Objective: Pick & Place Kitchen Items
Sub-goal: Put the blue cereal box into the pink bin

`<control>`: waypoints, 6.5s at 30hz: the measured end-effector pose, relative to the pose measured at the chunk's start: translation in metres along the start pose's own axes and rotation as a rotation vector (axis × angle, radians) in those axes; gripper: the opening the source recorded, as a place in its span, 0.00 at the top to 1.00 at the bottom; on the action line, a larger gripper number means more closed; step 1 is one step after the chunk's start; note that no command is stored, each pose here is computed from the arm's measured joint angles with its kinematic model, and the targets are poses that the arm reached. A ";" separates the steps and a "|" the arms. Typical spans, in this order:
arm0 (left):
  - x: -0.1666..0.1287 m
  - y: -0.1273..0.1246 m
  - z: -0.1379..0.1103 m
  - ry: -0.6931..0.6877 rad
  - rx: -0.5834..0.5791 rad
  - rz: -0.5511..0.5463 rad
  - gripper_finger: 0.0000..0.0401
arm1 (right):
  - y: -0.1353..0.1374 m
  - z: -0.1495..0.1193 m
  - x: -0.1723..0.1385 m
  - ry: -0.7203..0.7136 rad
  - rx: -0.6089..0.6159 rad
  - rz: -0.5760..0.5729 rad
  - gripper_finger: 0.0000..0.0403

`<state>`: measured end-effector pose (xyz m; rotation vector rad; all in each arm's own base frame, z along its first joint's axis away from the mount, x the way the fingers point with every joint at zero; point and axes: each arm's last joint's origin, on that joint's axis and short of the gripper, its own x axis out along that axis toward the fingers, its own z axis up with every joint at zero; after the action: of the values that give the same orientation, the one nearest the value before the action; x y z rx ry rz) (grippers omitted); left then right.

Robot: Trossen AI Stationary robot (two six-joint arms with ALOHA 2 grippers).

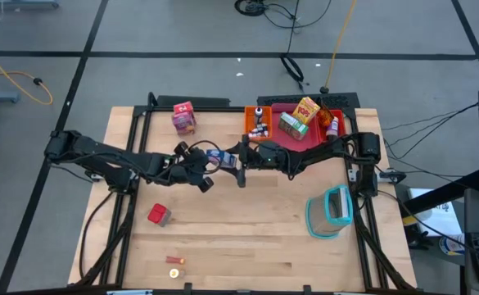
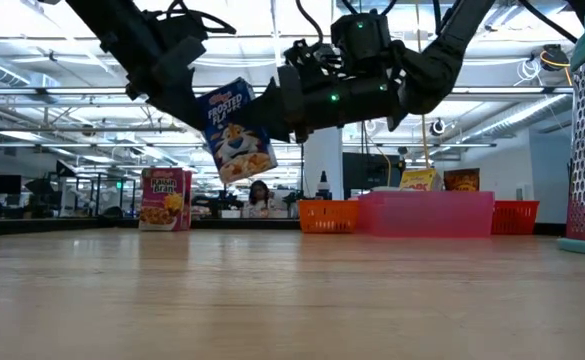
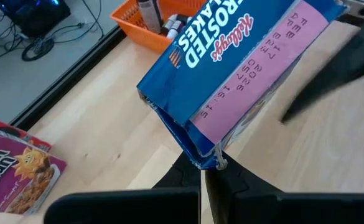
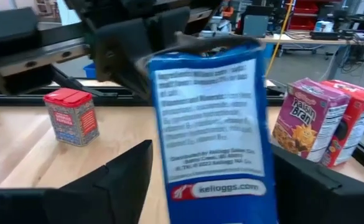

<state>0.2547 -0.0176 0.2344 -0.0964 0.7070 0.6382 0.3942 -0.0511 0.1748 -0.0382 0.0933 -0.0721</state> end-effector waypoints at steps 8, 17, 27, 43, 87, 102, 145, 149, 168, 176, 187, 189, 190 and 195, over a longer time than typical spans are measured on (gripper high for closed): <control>-0.001 0.000 -0.002 0.013 0.009 0.002 1.00 | -0.001 0.001 0.000 -0.013 0.007 -0.009 0.54; -0.001 0.000 -0.002 0.016 0.011 0.002 1.00 | -0.001 0.001 0.000 -0.011 0.007 -0.008 0.68; -0.001 0.001 -0.003 0.019 0.054 0.019 0.95 | -0.001 0.001 0.000 -0.010 0.009 -0.007 0.68; -0.003 0.016 -0.016 0.079 0.071 0.247 0.88 | -0.017 0.020 -0.020 0.061 0.005 -0.050 0.68; -0.002 0.012 -0.012 0.032 0.011 0.218 0.88 | -0.018 -0.052 -0.241 0.037 0.092 -0.953 0.68; -0.002 0.011 -0.012 0.026 0.000 0.215 0.88 | -0.018 -0.056 -0.245 -0.026 0.211 -0.978 0.68; -0.002 0.010 -0.009 0.008 -0.011 0.203 0.88 | -0.013 -0.083 -0.238 0.139 0.223 -0.961 0.67; -0.002 0.010 -0.009 0.008 -0.011 0.203 0.88 | -0.012 -0.083 -0.238 0.142 0.228 -0.936 0.63; -0.001 0.012 -0.010 0.007 -0.030 0.225 0.88 | -0.012 -0.082 -0.237 0.146 0.200 -0.933 0.39; 0.005 0.030 -0.011 0.048 -0.066 0.350 0.88 | -0.013 -0.070 -0.236 0.067 0.149 -0.919 0.39; 0.018 0.072 -0.014 0.173 -0.184 0.545 0.88 | -0.014 -0.060 -0.237 0.000 0.138 -0.915 0.38; 0.021 0.079 -0.014 0.198 -0.208 0.561 0.88 | -0.014 -0.059 -0.237 -0.006 0.141 -0.914 0.38; 0.022 0.083 -0.013 0.209 -0.223 0.566 0.88 | -0.013 -0.059 -0.237 -0.010 0.142 -0.910 0.38; 0.028 0.097 -0.012 0.250 -0.285 0.586 0.79 | -0.013 -0.055 -0.237 -0.024 0.127 -0.858 0.38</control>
<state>0.2079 0.0720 0.2201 -0.2399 0.8888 1.3046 0.1527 -0.0481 0.1420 0.0508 0.0425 -0.9346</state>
